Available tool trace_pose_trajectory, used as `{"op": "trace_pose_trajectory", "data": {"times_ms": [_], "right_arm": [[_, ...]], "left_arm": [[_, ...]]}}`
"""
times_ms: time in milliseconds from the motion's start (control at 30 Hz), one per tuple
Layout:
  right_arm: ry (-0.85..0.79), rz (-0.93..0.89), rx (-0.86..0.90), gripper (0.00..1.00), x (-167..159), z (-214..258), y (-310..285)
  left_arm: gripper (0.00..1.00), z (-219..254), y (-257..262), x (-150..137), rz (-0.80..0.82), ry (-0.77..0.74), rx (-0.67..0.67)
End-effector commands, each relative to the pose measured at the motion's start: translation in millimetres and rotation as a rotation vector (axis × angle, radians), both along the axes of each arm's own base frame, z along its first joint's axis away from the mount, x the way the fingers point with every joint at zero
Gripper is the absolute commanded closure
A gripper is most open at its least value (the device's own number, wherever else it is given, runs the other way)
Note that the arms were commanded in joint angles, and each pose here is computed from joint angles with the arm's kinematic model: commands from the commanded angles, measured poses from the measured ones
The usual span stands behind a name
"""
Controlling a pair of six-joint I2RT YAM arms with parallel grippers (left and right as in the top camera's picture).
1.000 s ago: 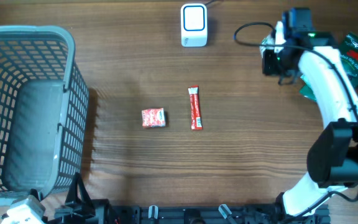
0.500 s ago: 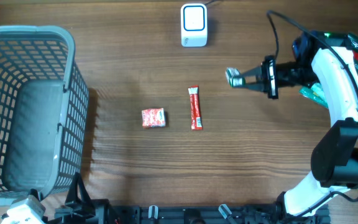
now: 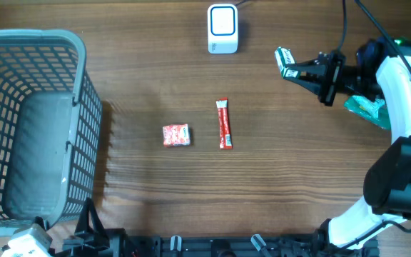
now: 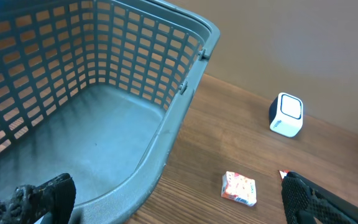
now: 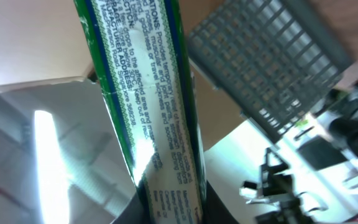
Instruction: Scan the item barcode
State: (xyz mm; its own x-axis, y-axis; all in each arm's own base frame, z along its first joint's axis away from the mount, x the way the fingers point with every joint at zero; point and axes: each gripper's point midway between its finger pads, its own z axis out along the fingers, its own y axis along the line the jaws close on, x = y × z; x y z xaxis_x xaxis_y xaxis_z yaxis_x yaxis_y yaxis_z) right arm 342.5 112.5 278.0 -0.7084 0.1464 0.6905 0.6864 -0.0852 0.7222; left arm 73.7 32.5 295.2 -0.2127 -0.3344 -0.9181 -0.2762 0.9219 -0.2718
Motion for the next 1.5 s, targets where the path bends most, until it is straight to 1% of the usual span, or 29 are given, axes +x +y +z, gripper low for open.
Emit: {"op": "trace_pose_trajectory", "data": {"times_ms": [0,67,100,133,167,200,267,367,433,500,633,733,767,867,900,933,967,1067,1100,1200,1233,1300,1367,1467], "right_arm": [[-0.142,0.030,-0.113,0.96,-12.4,3.4,-0.6],[-0.156,0.048,-0.160,0.96,-15.0,-3.9,-1.5],[-0.196,0.058,-0.179,0.96,-15.6,-6.2,-1.9],[-0.273,0.070,-0.197,0.96,-15.9,-7.4,-2.1],[-0.410,0.085,-0.216,0.96,-16.0,-7.2,-2.0],[-0.493,0.094,-0.227,0.96,-15.9,-7.2,-2.3],[-0.578,0.107,-0.243,0.96,-16.1,-8.0,-2.4],[-0.590,0.124,-0.283,0.96,-17.2,-14.8,-6.8],[-0.625,0.169,-0.354,0.96,-20.5,-27.0,-11.8],[-0.628,0.196,-0.389,0.96,-22.7,-33.5,-13.8],[-0.583,0.186,-0.384,0.96,-22.5,-33.5,-13.9],[-0.579,0.197,-0.401,0.96,-23.5,-36.6,-15.4],[-0.583,0.214,-0.435,0.96,-23.6,-42.5,-18.3],[-0.584,0.280,-0.626,0.96,-14.3,-73.6,-32.4],[-0.554,0.305,-0.761,0.96,-5.0,-92.3,-41.1],[-0.519,0.310,-0.857,0.96,2.7,-104.0,-45.1],[-0.529,0.309,-0.921,0.96,12.7,-109.6,-41.9],[-0.748,0.329,-0.991,0.96,45.6,-107.0,-2.1],[-0.795,0.315,-1.040,0.96,58.0,-106.3,11.6],[-0.908,0.262,-1.254,0.95,91.3,-105.2,28.2],[-0.943,0.217,-1.381,0.96,107.5,-103.1,27.9],[-0.998,0.146,-1.512,0.95,131.6,-99.7,28.2],[-1.044,0.093,-1.536,0.96,151.5,-102.3,34.7],[-1.091,0.012,-1.514,0.95,184.2,-120.3,48.8]], "left_arm": [[0.00,1.3,-1.1,-0.9,-0.009,-0.011,-0.002],[0.00,1.3,-1.1,-0.9,-0.009,-0.011,-0.002],[0.00,1.4,-1.1,-0.9,-0.009,-0.012,-0.002],[0.00,1.3,-1.1,-0.9,-0.009,-0.011,-0.002],[0.00,1.4,-1.1,-0.9,-0.009,-0.012,-0.002],[0.00,1.3,-1.1,-0.9,-0.009,-0.011,-0.002],[0.00,1.4,-1.1,-0.9,-0.009,-0.012,-0.002],[0.00,1.3,-1.1,-0.9,-0.009,-0.011,-0.002],[0.00,1.4,-1.1,-0.9,-0.009,-0.012,-0.002],[0.00,1.3,-1.1,-0.9,-0.009,-0.011,-0.002],[0.00,1.4,-1.1,-0.9,-0.009,-0.012,-0.002],[0.00,1.3,-1.1,-0.9,-0.009,-0.011,-0.002],[0.00,1.3,-1.1,-0.9,-0.009,-0.011,-0.002],[0.00,1.3,-1.1,-0.9,-0.009,-0.011,-0.002],[0.00,1.3,-1.1,-0.9,-0.009,-0.011,-0.002],[0.00,1.4,-1.1,-0.9,-0.009,-0.012,-0.002],[0.00,1.4,-1.1,-0.9,-0.009,-0.012,-0.002],[0.00,1.4,-1.1,-0.9,-0.009,-0.012,-0.002],[0.00,1.4,-1.1,-0.9,-0.009,-0.012,-0.002],[0.00,1.4,-1.1,-0.9,-0.009,-0.012,-0.002],[0.00,1.4,-1.1,-0.9,-0.009,-0.012,-0.002],[0.00,1.4,-1.1,-0.9,-0.009,-0.012,-0.002],[0.00,1.4,-1.1,-0.9,-0.009,-0.012,-0.002],[0.00,1.4,-1.1,-0.9,-0.009,-0.012,-0.002]]}}
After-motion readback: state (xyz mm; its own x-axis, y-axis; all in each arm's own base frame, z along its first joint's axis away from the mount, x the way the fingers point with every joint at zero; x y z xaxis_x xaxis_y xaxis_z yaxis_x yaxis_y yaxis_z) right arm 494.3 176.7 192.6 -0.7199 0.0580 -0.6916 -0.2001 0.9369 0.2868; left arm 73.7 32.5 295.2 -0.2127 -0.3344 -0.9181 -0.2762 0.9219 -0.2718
